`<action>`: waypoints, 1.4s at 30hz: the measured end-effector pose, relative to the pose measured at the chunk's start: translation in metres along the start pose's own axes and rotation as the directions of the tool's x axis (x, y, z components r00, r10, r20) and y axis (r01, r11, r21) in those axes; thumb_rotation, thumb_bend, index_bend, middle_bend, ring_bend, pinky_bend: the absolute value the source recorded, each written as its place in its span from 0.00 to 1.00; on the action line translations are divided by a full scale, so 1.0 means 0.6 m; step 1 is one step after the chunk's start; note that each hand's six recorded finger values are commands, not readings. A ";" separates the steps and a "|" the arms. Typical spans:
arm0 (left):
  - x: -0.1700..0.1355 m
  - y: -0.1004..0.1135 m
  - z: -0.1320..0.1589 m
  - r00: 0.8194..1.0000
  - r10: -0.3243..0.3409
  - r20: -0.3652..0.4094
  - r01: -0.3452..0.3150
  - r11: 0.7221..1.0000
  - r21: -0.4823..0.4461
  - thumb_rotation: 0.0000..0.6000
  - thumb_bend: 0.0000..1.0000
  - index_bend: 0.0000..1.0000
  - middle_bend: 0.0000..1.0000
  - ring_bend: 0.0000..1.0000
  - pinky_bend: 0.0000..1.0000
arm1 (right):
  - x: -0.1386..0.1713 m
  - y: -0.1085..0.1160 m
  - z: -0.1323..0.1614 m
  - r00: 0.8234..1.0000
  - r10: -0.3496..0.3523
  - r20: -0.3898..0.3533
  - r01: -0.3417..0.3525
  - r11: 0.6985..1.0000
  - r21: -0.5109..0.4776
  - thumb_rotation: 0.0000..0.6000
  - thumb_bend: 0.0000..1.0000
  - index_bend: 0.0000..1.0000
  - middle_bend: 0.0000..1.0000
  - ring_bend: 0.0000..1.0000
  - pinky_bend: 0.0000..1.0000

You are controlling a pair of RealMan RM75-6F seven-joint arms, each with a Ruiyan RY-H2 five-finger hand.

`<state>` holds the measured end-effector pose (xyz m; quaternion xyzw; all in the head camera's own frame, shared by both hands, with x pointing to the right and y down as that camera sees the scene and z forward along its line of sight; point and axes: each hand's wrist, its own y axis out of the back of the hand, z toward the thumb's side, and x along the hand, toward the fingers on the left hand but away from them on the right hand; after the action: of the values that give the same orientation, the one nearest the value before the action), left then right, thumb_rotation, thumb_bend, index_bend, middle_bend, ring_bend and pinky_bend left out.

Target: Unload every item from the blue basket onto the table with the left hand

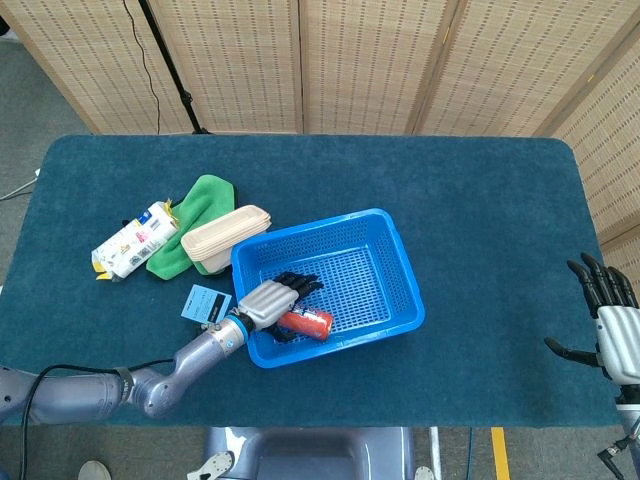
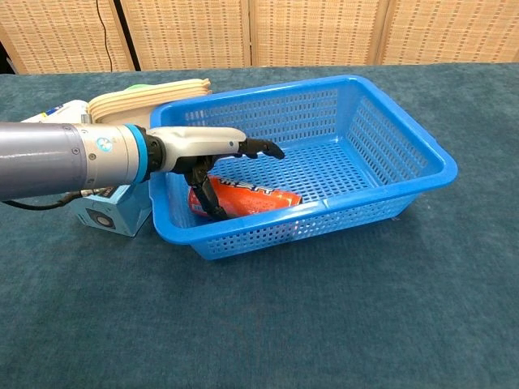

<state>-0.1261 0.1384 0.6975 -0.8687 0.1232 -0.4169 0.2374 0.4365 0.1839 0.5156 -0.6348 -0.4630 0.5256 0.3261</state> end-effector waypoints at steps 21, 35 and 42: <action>0.016 -0.017 -0.016 0.999 -0.036 0.009 0.034 0.981 0.189 1.00 0.26 0.02 0.02 0.07 0.25 | 0.000 -0.010 0.008 1.000 0.022 -0.010 -0.021 1.000 0.015 1.00 0.00 0.00 0.00 0.00 0.00; 0.020 0.070 0.023 0.958 0.276 0.076 -0.283 0.955 0.088 1.00 0.58 0.58 0.56 0.52 0.53 | 0.001 -0.005 0.008 1.000 0.020 -0.018 -0.020 1.000 0.002 1.00 0.00 0.00 0.00 0.00 0.00; -0.040 0.155 -0.008 0.909 0.412 0.066 -0.416 0.907 0.058 1.00 0.57 0.58 0.56 0.52 0.53 | 0.006 0.000 0.011 1.000 0.009 -0.027 -0.009 1.000 -0.004 1.00 0.00 0.00 0.00 0.00 0.00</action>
<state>-0.1463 0.0671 0.6361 -0.8245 0.2835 -0.3381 0.3542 0.4301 0.1865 0.5126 -0.6446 -0.4569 0.5174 0.3286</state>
